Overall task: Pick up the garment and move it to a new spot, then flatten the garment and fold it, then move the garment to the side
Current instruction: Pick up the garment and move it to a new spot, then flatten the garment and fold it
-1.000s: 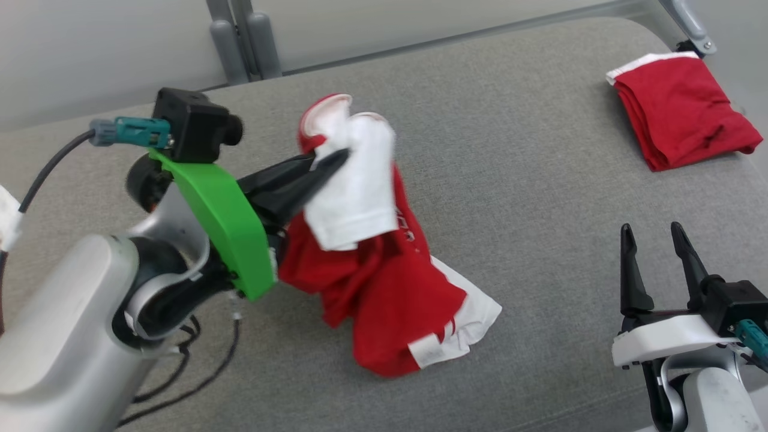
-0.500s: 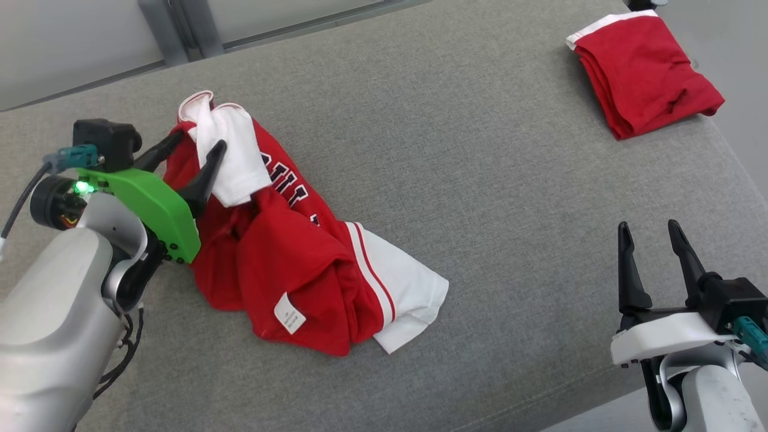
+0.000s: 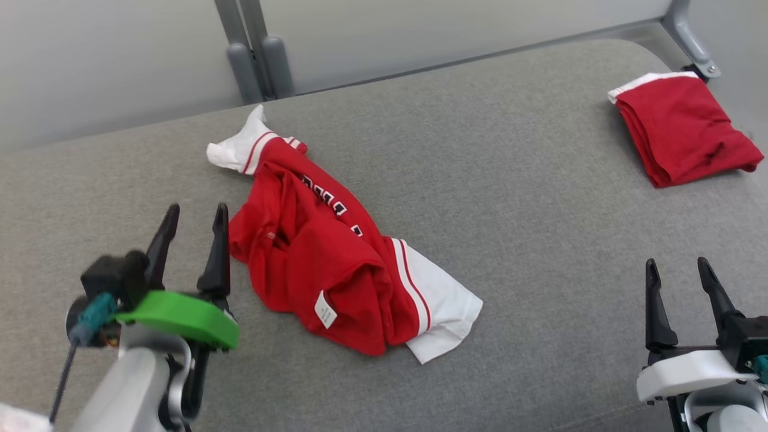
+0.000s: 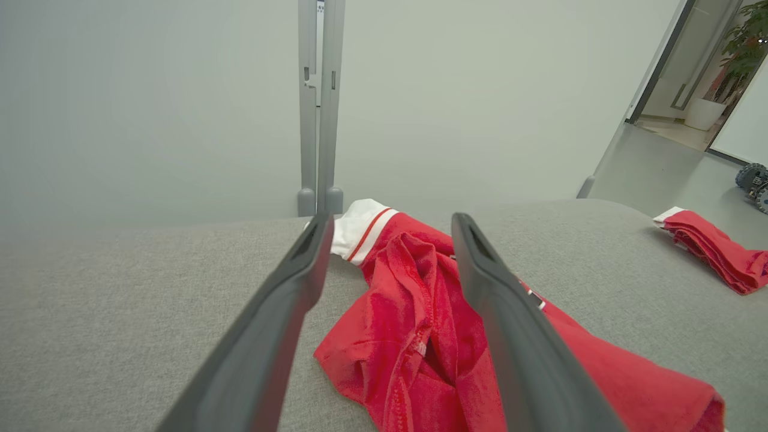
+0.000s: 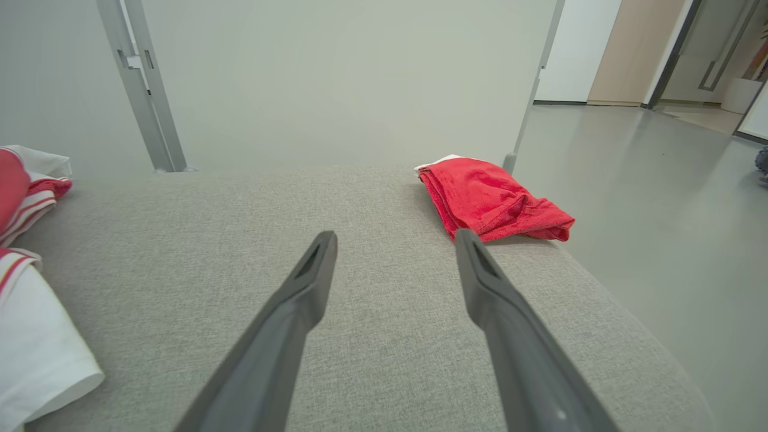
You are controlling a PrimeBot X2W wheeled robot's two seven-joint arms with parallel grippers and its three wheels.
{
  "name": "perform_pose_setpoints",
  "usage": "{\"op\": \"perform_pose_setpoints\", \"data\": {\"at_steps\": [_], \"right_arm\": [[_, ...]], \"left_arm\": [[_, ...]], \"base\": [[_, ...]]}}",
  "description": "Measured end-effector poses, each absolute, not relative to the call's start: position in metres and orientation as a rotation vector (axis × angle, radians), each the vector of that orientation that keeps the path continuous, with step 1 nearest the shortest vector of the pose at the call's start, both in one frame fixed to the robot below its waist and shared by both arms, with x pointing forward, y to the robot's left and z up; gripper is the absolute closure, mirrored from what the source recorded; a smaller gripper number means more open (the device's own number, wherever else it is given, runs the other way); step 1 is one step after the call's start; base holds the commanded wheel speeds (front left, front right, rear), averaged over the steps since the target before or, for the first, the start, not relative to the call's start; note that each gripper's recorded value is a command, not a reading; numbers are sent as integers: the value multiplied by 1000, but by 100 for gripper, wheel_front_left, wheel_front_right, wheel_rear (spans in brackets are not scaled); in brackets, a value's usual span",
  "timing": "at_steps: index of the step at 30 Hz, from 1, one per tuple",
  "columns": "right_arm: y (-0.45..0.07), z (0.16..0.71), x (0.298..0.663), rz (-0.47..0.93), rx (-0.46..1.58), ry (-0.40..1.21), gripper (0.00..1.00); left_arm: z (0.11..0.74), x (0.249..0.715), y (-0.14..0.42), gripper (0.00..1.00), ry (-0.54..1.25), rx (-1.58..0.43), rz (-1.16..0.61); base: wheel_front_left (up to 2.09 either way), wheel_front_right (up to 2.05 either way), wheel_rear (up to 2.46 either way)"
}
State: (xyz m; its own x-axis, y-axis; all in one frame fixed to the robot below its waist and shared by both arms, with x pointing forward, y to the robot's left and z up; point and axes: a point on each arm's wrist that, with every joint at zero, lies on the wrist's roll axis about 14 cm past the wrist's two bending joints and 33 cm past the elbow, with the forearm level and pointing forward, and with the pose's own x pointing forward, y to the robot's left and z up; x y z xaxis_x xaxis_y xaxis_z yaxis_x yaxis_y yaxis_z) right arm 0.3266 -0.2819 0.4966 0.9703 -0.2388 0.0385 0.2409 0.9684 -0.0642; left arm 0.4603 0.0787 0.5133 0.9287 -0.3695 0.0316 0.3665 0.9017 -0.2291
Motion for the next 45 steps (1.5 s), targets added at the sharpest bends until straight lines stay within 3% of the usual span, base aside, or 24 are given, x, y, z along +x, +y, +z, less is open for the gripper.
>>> {"op": "perform_pose_setpoints", "data": {"at_steps": [11, 21, 38, 45], "right_arm": [[-258, 506, 334, -157, -80, -68, 0], [-226, 495, 339, -50, -74, -40, 0], [-220, 493, 336, -39, -52, -38, 0], [-226, 496, 339, -57, -60, -45, 0]], "left_arm": [[489, 352, 136, 0, 16, -214, -152], [480, 299, 175, 0, -2, -220, -27], [481, 304, 176, 0, -13, -202, -42], [509, 338, 111, 0, -82, -189, -255]], "base": [[0, 0, 0], [0, 0, 0], [0, 0, 0], [0, 0, 0]]}}
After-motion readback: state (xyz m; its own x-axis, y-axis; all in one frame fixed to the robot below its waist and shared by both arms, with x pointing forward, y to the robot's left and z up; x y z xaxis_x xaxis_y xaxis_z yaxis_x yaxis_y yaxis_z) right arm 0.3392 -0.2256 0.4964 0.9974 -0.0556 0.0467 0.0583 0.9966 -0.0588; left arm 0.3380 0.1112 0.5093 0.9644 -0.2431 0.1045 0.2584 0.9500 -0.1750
